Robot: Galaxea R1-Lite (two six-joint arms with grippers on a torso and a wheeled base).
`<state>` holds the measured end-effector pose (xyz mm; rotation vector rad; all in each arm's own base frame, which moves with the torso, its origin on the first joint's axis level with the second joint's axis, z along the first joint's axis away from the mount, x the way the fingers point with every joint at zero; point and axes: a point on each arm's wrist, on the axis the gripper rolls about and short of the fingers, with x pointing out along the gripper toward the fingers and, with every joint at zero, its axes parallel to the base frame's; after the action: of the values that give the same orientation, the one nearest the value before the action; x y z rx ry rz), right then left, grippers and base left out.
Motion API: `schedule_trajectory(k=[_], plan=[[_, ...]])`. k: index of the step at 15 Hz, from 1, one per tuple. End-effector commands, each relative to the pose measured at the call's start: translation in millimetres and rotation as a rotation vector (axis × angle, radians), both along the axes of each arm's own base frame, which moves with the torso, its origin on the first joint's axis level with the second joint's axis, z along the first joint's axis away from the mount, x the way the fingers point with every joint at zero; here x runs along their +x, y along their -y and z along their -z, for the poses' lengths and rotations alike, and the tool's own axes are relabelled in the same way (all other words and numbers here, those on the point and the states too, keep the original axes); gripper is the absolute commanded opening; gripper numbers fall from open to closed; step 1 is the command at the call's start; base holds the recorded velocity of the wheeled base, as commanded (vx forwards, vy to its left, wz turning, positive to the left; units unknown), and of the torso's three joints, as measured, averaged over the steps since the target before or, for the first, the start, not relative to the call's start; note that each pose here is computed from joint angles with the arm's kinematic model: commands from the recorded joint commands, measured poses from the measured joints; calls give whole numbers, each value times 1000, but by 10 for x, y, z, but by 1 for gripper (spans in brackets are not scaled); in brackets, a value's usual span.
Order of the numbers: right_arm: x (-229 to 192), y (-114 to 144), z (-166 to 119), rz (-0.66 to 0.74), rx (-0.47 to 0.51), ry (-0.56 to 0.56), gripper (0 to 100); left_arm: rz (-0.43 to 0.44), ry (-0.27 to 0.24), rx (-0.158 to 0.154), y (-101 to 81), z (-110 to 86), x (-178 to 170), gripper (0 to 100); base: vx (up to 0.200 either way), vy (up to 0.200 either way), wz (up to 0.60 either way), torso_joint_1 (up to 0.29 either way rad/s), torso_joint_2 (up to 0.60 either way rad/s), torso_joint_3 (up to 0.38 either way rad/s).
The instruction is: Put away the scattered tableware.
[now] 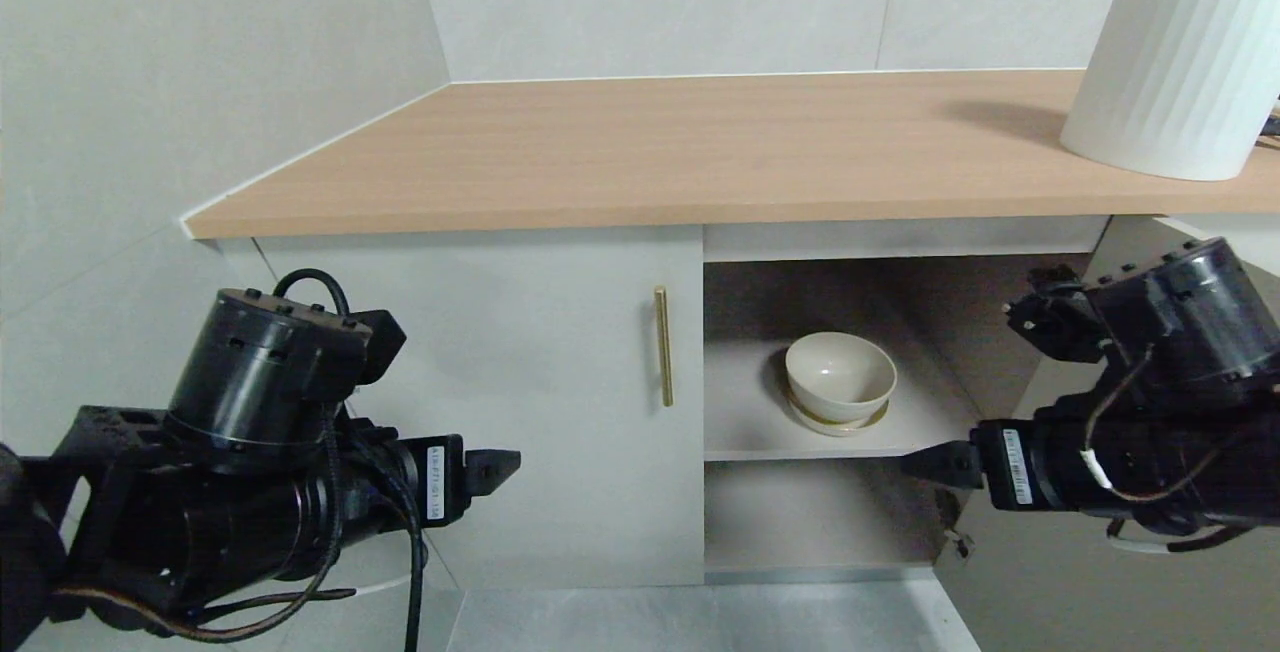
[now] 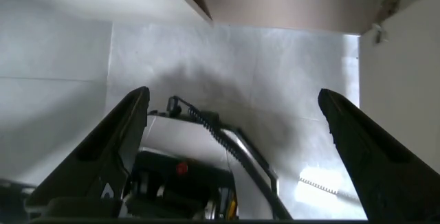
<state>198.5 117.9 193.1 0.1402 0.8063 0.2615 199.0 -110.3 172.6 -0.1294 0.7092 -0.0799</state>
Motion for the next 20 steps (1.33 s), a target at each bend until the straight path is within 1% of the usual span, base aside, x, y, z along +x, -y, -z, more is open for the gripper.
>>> schedule_trajectory(k=[1,3,6,8,11,20], plan=[[-275,142,-98,-9,27,48,100,-6,27,-14,-44,-64,-52,100,0,0,0,0,0,0],[-376,195,-11,-19,14,32,100,-2,7,-5,-33,-14,-40,100,0,0,0,0,0,0],[-412,105,-42,-65,19,42,100,-4,-16,8,-8,53,3,100,0,0,0,0,0,0],[-410,100,-40,-67,19,42,100,-5,-35,18,10,103,33,100,0,0,0,0,0,0],[-410,100,-32,-65,13,40,100,-5,-49,27,29,142,53,100,-200,0,0,7,1,2],[-355,62,52,-63,-9,5,100,-1,-48,28,39,142,48,100,-200,0,0,-1,4,3]])
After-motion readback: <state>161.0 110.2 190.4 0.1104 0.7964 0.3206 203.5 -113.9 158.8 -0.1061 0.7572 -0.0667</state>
